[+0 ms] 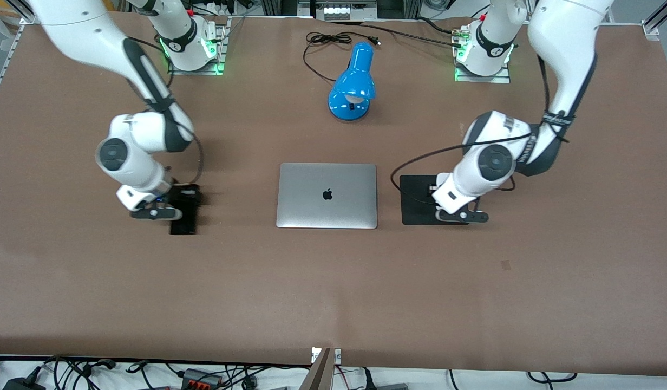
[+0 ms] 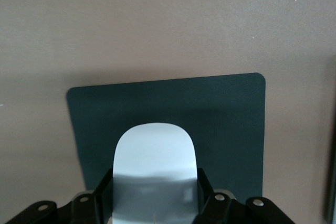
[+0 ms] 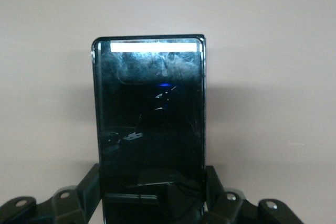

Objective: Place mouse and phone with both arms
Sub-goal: 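Carry the phone toward the laptop while the left gripper lifts the mouse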

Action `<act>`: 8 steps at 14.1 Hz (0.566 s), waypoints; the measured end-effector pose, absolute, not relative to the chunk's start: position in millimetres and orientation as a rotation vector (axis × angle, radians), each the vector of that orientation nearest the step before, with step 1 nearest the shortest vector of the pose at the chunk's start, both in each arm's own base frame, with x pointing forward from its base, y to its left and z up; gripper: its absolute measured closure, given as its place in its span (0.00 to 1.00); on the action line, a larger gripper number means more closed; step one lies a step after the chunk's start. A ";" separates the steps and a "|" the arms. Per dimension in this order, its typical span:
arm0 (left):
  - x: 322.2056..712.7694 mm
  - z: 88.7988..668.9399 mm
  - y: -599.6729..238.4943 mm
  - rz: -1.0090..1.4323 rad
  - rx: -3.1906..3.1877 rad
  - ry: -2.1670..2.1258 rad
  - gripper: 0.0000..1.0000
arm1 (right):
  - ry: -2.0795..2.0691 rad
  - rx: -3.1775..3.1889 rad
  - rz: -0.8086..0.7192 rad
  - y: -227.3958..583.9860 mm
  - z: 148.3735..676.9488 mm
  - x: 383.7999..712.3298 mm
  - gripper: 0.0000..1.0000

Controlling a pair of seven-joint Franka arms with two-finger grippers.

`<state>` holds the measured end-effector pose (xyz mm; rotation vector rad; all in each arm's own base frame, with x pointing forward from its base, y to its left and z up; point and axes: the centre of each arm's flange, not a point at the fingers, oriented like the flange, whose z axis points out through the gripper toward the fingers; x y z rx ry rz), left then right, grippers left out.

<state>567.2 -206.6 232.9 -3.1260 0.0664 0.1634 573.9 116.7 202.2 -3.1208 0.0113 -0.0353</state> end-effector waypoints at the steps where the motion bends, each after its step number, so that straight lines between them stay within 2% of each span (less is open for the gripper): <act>1: 564.2 223.8 -207.4 0.130 -3.134 0.051 0.38 | -0.003 -3.116 -0.037 155.0 215.7 577.8 0.20; 4: 552.5 194.1 -204.9 0.076 -3.168 -0.009 0.38 | 0.017 -3.107 -0.041 236.2 231.0 571.6 0.20; 8: 547.7 181.0 -204.4 0.083 -3.175 -0.060 0.38 | 0.054 -3.120 0.003 249.4 196.3 564.6 0.20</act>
